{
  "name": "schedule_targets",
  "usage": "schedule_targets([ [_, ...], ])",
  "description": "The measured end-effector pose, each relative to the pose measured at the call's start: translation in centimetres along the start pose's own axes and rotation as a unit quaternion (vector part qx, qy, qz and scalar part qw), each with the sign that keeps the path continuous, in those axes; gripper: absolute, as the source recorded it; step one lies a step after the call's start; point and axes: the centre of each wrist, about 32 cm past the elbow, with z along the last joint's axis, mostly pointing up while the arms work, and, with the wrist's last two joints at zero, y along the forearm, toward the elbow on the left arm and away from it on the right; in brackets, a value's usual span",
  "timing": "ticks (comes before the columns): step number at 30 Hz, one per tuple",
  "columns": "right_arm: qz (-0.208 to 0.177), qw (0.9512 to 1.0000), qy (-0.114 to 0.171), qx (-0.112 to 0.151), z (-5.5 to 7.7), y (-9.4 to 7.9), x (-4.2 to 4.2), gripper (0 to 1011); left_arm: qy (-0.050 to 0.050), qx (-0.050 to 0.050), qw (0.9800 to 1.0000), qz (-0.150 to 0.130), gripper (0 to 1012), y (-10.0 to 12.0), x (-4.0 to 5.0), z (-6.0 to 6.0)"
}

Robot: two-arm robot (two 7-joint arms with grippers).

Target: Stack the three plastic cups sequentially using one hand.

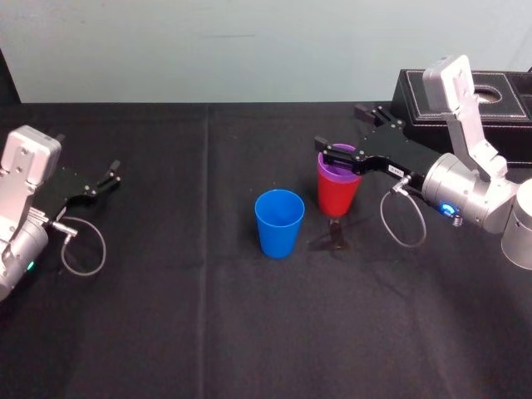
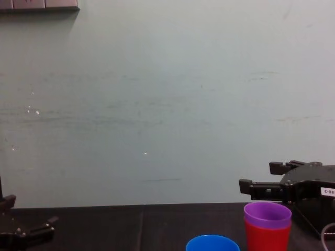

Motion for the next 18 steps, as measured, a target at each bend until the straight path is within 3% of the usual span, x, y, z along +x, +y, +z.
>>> schedule_targets([
  [10, 0.001, 1.0, -0.003, 0.001, 0.0, -0.1, -0.1, 1003, 0.0, 0.0, 1.0, 0.0, 1005, 0.0, 0.0, 0.0],
  [13, 0.002, 0.9999, -0.011, 0.004, 0.1, -0.6, -0.51, 1003, 0.0, 0.0, 1.0, 0.0, 1005, 0.0, 0.0, 0.0],
  [18, 0.004, 0.9998, -0.017, 0.008, -0.1, -2.1, -1.9, 1003, 0.0, 0.0, 1.0, 0.0, 1004, 0.0, 0.0, 0.0],
])
